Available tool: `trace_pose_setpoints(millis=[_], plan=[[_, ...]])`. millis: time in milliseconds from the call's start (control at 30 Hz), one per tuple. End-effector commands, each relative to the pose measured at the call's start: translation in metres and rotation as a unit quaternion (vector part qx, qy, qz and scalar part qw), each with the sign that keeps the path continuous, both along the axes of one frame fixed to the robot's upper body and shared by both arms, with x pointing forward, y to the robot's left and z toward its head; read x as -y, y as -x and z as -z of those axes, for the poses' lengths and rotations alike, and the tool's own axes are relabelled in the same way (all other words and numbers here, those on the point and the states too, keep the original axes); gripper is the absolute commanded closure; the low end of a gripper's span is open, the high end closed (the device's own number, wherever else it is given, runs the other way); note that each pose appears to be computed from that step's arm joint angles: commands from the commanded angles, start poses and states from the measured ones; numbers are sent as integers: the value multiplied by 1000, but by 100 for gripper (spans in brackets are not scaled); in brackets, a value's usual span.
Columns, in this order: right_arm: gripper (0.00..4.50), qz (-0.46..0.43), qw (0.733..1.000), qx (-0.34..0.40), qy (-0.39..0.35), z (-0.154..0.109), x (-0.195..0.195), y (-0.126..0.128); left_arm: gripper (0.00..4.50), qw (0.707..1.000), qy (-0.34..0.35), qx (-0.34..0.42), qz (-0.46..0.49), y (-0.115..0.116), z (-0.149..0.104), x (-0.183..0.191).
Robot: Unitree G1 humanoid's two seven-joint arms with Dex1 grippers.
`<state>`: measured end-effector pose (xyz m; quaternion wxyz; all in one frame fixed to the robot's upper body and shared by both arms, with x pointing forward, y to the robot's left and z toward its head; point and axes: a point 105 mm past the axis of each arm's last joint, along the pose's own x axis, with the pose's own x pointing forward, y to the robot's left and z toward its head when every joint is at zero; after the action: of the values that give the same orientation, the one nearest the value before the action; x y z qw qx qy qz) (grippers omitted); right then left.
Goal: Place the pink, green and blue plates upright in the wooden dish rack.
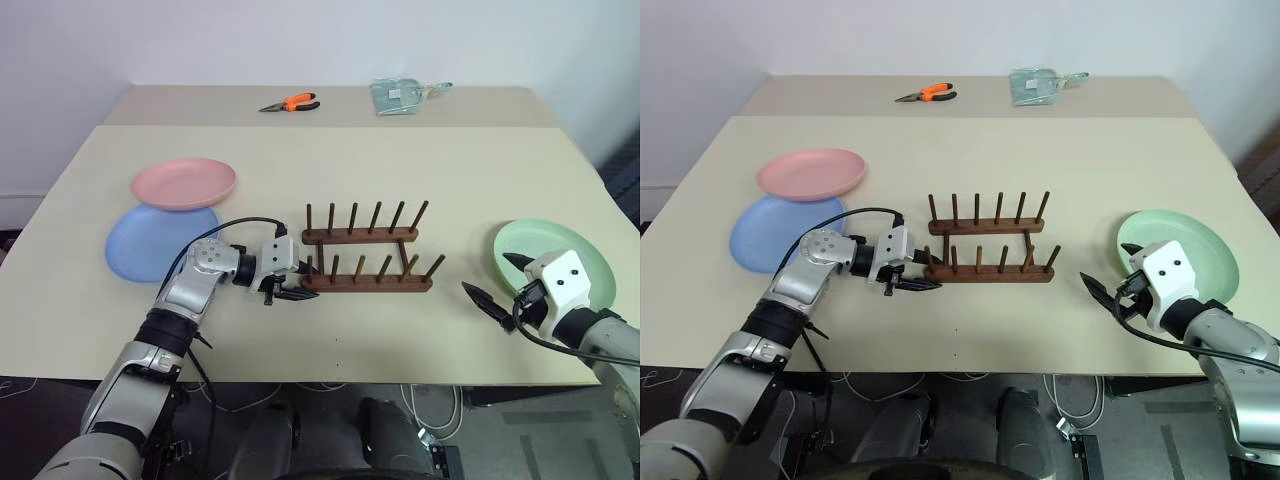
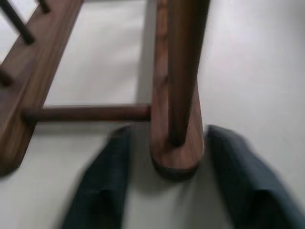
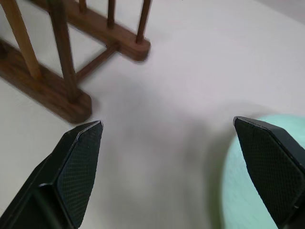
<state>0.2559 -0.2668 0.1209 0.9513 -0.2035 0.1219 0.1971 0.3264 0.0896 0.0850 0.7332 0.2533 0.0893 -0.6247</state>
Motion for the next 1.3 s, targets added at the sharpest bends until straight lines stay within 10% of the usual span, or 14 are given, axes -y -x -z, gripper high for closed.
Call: trace_pose_setpoints(millis=[33,267,467,600,933,1100,1233,1300], plan=[[130,-30,999,-15,3,-1,-5,11,133,999,5,-5,-41,5,-8,-18],[450,-131,989,-67,-15,27,-66,26,376,992,39,-113,-47,66,-7,-17],[450,-126,990,-63,2,48,-88,4,376,991,58,-68,-103,60,3,14],[450,-34,999,-23,17,52,-86,-48,376,956,66,-6,-287,-1,16,13],[450,10,1000,22,6,36,-83,-96,376,946,84,30,-312,-42,9,18],[283,-54,997,35,-40,12,-94,-81,326,947,128,15,-294,-29,-12,-3],[78,-100,992,52,-60,-5,-105,-65,146,920,223,17,-321,-24,-55,-29],[0,-125,989,52,-56,-8,-112,-57,53,850,298,68,-429,-43,-97,-77]])
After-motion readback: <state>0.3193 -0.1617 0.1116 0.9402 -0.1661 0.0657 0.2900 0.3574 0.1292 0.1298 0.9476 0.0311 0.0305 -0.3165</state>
